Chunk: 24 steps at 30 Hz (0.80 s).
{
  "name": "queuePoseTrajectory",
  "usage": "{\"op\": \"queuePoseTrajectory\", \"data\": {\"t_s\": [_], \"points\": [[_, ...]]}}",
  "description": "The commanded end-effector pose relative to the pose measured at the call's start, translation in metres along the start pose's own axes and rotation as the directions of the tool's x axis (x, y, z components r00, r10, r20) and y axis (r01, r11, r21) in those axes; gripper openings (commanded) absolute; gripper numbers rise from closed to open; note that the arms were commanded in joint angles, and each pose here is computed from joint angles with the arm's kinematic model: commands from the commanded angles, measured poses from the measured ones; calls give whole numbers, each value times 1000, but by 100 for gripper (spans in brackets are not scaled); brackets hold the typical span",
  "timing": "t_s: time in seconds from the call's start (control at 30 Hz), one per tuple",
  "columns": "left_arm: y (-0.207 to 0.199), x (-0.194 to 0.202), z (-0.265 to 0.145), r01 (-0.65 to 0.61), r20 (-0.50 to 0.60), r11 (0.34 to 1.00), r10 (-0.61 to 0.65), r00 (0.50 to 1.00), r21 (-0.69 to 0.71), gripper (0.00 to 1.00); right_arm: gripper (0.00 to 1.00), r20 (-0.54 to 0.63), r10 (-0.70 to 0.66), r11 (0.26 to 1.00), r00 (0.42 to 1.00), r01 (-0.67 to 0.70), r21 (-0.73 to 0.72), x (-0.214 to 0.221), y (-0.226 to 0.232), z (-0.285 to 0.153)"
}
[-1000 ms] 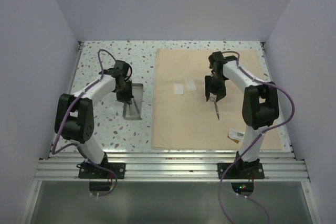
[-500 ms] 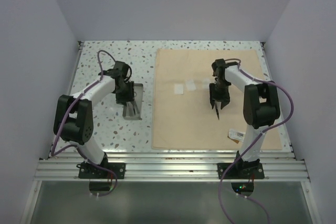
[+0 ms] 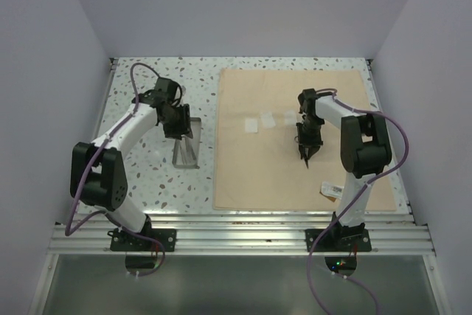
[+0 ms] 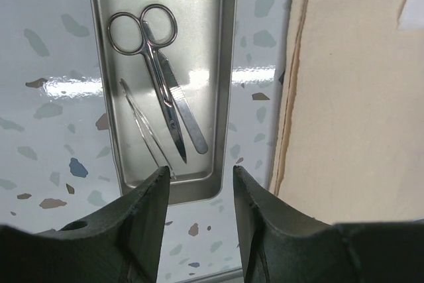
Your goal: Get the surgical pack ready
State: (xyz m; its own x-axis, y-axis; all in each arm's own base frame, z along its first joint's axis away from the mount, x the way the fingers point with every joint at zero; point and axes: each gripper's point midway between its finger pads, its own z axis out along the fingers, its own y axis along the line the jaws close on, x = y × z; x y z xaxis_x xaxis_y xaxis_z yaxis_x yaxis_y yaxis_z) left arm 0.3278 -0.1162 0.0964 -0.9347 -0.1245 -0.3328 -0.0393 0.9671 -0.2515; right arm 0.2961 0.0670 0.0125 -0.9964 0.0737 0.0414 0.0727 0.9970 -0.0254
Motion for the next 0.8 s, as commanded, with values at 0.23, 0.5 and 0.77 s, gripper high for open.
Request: {"op": "queuePoseTrajectory", "data": {"t_s": [0.23,0.5,0.77], "points": [[-25,-10,-37,23,56,994,-29,998,103,47,0,19,15,1000,1000,-16,26,-7,-7,1],[-48,-12,-48,25,64,976,-40,997,215,47,0,93,57,995,994,-49,-88,-21,13,-47],[-132,1,-51,31,24,828,-54,998,560,54,0,49,166,865,985,-121,-486,-23,94,-88]]}}
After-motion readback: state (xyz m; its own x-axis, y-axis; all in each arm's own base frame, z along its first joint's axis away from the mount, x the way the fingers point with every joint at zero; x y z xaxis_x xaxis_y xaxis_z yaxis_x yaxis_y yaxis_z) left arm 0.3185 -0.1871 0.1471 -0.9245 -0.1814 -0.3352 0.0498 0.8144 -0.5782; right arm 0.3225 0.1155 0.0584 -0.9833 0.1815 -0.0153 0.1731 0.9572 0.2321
